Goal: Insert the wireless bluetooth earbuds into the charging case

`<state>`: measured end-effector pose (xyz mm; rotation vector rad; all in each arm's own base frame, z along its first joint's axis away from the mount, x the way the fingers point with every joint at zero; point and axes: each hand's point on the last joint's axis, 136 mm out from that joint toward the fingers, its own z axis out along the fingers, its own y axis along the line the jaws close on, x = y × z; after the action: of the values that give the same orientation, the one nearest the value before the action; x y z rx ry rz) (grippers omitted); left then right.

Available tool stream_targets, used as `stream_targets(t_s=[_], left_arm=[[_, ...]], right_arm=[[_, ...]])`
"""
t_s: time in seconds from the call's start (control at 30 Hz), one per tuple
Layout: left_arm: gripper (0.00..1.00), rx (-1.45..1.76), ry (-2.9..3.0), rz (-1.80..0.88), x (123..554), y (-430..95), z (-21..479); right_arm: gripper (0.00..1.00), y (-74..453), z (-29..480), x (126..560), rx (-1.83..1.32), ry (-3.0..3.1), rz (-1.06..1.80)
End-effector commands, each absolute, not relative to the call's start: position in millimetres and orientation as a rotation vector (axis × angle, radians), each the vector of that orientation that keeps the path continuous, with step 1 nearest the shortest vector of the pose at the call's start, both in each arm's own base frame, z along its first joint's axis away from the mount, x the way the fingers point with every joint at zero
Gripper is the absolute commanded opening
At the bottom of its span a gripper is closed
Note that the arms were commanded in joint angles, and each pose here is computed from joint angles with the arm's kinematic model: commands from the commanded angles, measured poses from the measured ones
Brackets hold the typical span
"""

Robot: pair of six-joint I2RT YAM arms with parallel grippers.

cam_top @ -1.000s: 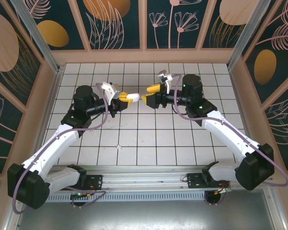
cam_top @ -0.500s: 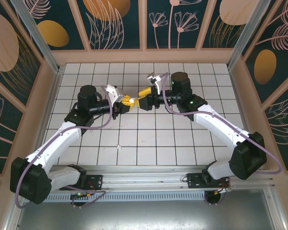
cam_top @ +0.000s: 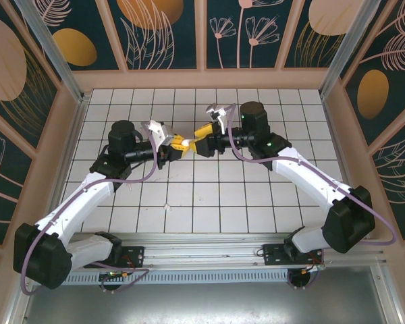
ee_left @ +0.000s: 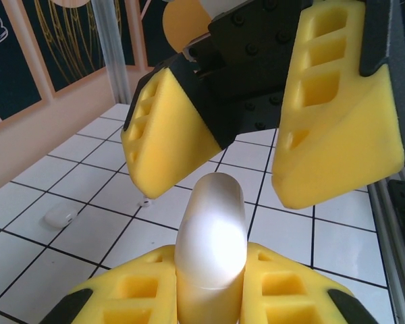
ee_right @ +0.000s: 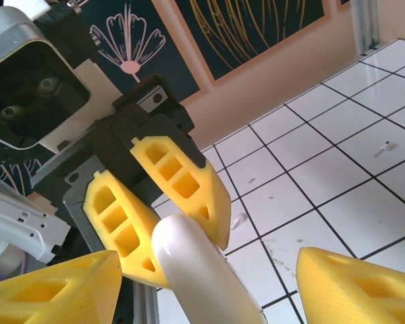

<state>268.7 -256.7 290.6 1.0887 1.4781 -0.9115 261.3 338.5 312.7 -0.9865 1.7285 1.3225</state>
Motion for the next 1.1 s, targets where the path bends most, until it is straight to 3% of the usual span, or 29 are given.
stream_targets(t_s=[0.0,0.17,0.47,0.63,0.77,0.87,1.07], left_arm=[[0.0,1.137,1.399,-0.964,253,-260,303],[0.0,1.154,1.401,-1.012,248,-262,310],[0.0,1.173,1.422,-1.112,243,-266,312],[0.0,1.185,1.426,-1.157,242,-269,314],[0.02,1.182,1.432,-1.147,242,-268,314],[0.12,1.174,1.432,-1.139,243,-268,316],[0.51,1.184,1.44,-1.103,242,-264,314]], right_arm=[[0.68,341,310,245,-1.066,1.695,1.376],[0.6,340,312,234,-1.111,1.687,1.421],[0.57,341,300,229,-1.144,1.739,1.389],[0.27,343,297,232,-1.152,1.769,1.369],[0.13,342,301,232,-1.159,1.747,1.355],[0.07,341,303,232,-1.159,1.738,1.34],[0.03,336,307,232,-1.153,1.716,1.299]])
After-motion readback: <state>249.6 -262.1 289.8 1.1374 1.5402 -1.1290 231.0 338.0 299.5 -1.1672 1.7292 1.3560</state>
